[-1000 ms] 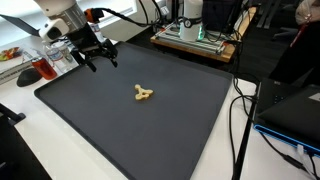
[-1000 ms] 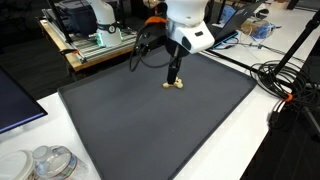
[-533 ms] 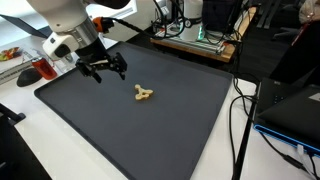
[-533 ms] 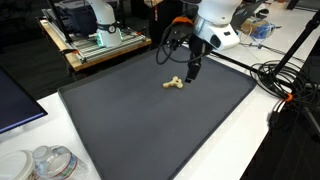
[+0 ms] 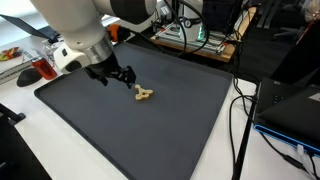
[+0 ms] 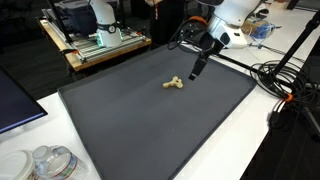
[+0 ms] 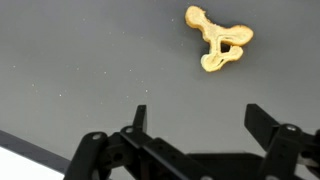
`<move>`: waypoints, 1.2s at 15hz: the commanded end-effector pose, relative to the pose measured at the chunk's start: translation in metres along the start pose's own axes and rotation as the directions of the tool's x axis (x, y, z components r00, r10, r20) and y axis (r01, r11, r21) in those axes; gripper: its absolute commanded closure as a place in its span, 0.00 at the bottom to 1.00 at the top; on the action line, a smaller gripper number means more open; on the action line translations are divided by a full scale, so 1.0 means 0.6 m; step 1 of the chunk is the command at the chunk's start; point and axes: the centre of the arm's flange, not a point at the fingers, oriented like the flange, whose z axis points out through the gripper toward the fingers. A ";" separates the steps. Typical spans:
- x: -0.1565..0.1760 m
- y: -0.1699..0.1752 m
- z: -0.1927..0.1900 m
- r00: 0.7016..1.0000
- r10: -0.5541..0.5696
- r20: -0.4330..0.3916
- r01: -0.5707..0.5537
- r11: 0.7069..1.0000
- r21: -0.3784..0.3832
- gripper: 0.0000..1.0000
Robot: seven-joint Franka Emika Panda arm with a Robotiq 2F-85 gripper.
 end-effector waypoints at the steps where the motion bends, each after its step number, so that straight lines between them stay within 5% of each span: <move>1: 0.015 -0.019 -0.012 0.993 0.114 0.032 -0.112 0.992 -0.061 0.00; 10: -0.028 -0.106 -0.032 0.936 0.351 -0.041 -0.353 0.929 -0.107 0.00; 18: -0.130 -0.209 -0.044 0.832 0.529 -0.168 -0.549 0.830 -0.102 0.00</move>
